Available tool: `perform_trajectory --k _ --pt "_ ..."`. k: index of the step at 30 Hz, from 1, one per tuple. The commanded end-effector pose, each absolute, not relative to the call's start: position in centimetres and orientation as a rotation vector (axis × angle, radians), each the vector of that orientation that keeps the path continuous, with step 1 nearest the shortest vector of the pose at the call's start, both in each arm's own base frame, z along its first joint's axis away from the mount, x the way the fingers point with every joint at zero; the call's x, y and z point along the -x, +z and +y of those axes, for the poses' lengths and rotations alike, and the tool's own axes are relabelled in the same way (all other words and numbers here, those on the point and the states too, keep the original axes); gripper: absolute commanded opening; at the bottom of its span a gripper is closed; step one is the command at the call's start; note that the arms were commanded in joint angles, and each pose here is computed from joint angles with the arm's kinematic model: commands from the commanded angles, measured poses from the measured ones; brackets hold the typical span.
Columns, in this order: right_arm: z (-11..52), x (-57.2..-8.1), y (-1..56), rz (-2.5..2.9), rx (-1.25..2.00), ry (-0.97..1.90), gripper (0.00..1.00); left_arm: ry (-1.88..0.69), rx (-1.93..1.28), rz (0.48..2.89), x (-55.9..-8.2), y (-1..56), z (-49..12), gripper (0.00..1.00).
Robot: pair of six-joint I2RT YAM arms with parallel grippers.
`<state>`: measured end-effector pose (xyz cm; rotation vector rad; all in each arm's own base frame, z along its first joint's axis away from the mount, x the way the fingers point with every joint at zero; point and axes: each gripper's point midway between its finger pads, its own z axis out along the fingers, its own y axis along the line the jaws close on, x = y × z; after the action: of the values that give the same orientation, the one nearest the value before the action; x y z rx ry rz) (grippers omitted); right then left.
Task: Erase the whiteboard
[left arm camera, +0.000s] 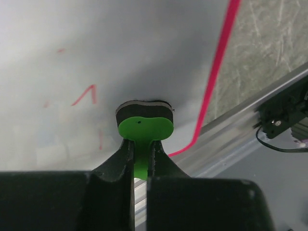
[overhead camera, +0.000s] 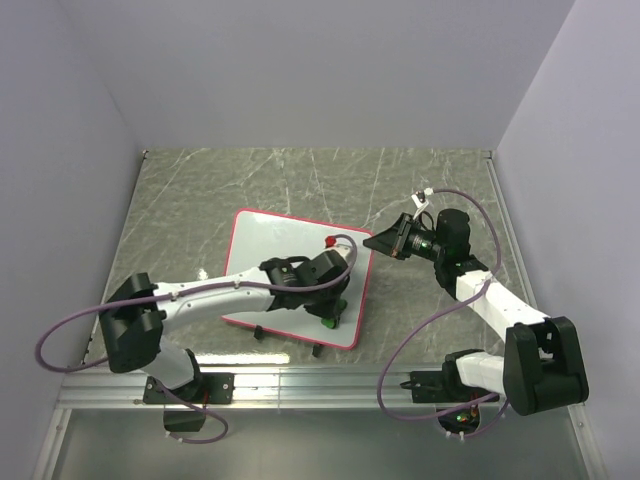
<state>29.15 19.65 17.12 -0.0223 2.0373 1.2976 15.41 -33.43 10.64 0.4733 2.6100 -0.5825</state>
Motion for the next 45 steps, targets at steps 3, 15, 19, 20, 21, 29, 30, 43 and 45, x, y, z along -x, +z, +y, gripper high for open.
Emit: perform_trajectory --k 3,15,19,20,21,29,30,43,45 --pt "18.5 -30.5 15.3 2.097 -0.067 1.171 0.0 -0.586 -0.49 2.607 -15.7 10.5 -34.9 0.0" --pt "18.1 -30.3 15.4 2.09 -0.066 1.158 0.0 -0.348 -0.223 2.607 -20.7 9.3 -24.2 0.0" --pt "18.2 -30.2 15.3 2.088 -0.07 1.166 0.0 -0.372 -0.201 2.581 -21.8 10.4 -24.1 0.0" --pt "18.2 -30.2 15.2 2.09 -0.071 1.166 0.0 -0.392 -0.22 2.576 -22.2 10.9 -25.0 0.0" --pt "18.2 -30.2 15.2 2.089 -0.072 1.166 0.0 -0.414 -0.235 2.572 -22.3 11.2 -25.8 0.0" --pt "18.2 -30.4 15.5 2.08 -0.076 1.173 0.0 -0.555 -0.503 2.541 -20.4 13.3 -37.1 0.0" --pt "18.2 -30.5 15.5 2.081 -0.074 1.17 0.0 -0.566 -0.51 2.535 -20.4 13.4 -37.8 0.0" --pt "17.9 -30.2 15.6 2.091 -0.051 1.14 0.0 -0.42 -0.323 2.569 -20.7 11.3 -31.3 0.0" --pt "17.9 -30.0 15.3 2.099 -0.053 1.14 0.0 -0.389 -0.282 2.587 -20.8 10.4 -29.5 0.0"
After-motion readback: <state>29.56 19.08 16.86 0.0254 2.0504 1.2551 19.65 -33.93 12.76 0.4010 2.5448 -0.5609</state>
